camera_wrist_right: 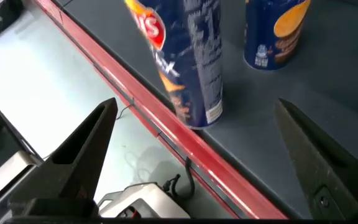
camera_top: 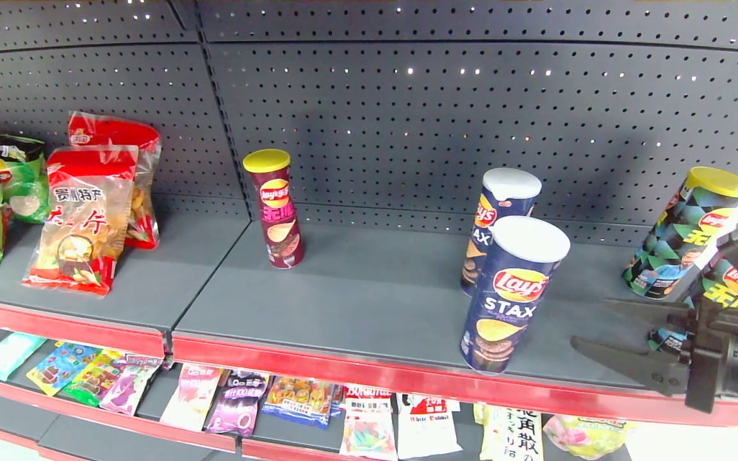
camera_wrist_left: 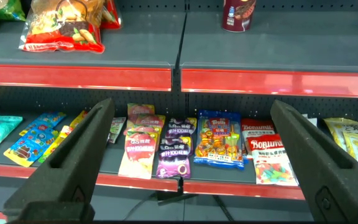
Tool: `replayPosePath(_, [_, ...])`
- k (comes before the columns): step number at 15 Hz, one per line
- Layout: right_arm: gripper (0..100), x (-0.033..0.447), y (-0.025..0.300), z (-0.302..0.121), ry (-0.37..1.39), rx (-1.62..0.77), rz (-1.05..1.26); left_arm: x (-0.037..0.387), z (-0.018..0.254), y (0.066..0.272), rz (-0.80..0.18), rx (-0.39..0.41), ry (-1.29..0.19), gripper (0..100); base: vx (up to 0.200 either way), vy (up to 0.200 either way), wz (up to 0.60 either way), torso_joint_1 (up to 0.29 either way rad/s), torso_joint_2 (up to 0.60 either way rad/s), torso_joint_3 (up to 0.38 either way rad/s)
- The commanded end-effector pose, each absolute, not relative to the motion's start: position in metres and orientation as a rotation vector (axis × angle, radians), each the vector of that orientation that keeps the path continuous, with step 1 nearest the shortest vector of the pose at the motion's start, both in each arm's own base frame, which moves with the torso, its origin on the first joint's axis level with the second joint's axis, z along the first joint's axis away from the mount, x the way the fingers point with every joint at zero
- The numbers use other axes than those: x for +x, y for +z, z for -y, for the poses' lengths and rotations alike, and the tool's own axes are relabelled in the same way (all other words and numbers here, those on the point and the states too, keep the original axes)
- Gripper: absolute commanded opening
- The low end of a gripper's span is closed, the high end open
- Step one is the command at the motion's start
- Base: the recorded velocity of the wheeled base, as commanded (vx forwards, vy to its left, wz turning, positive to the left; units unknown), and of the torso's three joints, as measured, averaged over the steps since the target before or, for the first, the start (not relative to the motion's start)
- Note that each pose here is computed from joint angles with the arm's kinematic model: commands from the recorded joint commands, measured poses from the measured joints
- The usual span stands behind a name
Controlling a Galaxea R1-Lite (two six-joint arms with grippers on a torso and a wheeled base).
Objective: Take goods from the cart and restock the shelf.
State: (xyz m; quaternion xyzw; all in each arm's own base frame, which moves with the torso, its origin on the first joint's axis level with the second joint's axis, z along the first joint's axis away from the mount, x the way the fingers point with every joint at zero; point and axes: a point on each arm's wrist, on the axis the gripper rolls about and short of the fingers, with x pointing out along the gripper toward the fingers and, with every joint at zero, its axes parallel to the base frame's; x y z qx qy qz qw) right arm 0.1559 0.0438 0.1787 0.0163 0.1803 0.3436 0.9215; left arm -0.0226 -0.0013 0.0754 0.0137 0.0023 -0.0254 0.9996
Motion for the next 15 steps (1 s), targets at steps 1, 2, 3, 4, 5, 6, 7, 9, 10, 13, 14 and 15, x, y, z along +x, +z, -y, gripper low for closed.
replayPosePath(1, [100, 0.164, 0.18, -0.045, 0.706, 0.033, -0.375, -0.022, 0.001, 0.075, -0.005, 0.027, -0.051, 100, 0.0, 0.0, 0.0, 0.0, 0.0, 0.0])
replayPosePath(2, [100, 0.163, 0.18, -0.045, 0.705, 0.032, -0.375, -0.023, 0.001, 0.075, -0.004, 0.027, -0.049, 100, 0.0, 0.0, 0.0, 0.0, 0.0, 0.0])
replayPosePath(3, [100, 0.162, 0.179, -0.045, 0.703, 0.032, -0.377, -0.022, 0.001, 0.075, -0.005, 0.027, -0.049, 100, 0.0, 0.0, 0.0, 0.0, 0.0, 0.0])
replayPosePath(4, [100, 0.16, 0.177, -0.044, 0.702, 0.033, -0.383, -0.023, 0.001, 0.075, -0.004, 0.027, -0.051, 100, 0.0, 0.0, 0.0, 0.0, 0.0, 0.0])
replayPosePath(5, [100, 0.159, 0.177, -0.044, 0.699, 0.033, -0.383, -0.022, 0.001, 0.075, -0.005, 0.027, -0.049, 100, 0.0, 0.0, 0.0, 0.0, 0.0, 0.0])
replayPosePath(6, [100, 0.158, 0.178, -0.044, 0.699, 0.032, -0.38, -0.022, 0.001, 0.075, -0.005, 0.027, -0.049, 100, 0.0, 0.0, 0.0, 0.0, 0.0, 0.0])
replayPosePath(7, [100, 0.158, 0.177, -0.044, 0.699, 0.032, -0.38, -0.023, 0.001, 0.075, -0.004, 0.027, -0.049, 100, 0.0, 0.0, 0.0, 0.0, 0.0, 0.0])
replayPosePath(9, [100, 0.16, 0.173, -0.045, 0.7, 0.033, -0.401, -0.023, 0.001, 0.075, -0.004, 0.027, -0.051, 100, 0.0, 0.0, 0.0, 0.0, 0.0, 0.0])
replayPosePath(10, [100, 0.16, 0.172, -0.046, 0.706, 0.032, -0.404, -0.022, 0.001, 0.075, -0.005, 0.027, -0.051, 100, 0.0, 0.0, 0.0, 0.0, 0.0, 0.0])
replayPosePath(13, [100, 0.163, 0.169, -0.048, 0.709, 0.034, -0.426, -0.022, 0.001, 0.075, -0.005, 0.027, -0.051, 100, 0.0, 0.0, 0.0, 0.0, 0.0, 0.0])
replayPosePath(14, [100, 0.165, 0.168, -0.048, 0.708, 0.035, -0.434, -0.022, 0.001, 0.075, -0.005, 0.027, -0.051, 100, 0.0, 0.0, 0.0, 0.0, 0.0, 0.0])
replayPosePath(15, [100, 0.168, 0.167, -0.049, 0.709, 0.035, -0.443, -0.022, 0.001, 0.075, -0.005, 0.027, -0.051, 100, 0.0, 0.0, 0.0, 0.0, 0.0, 0.0])
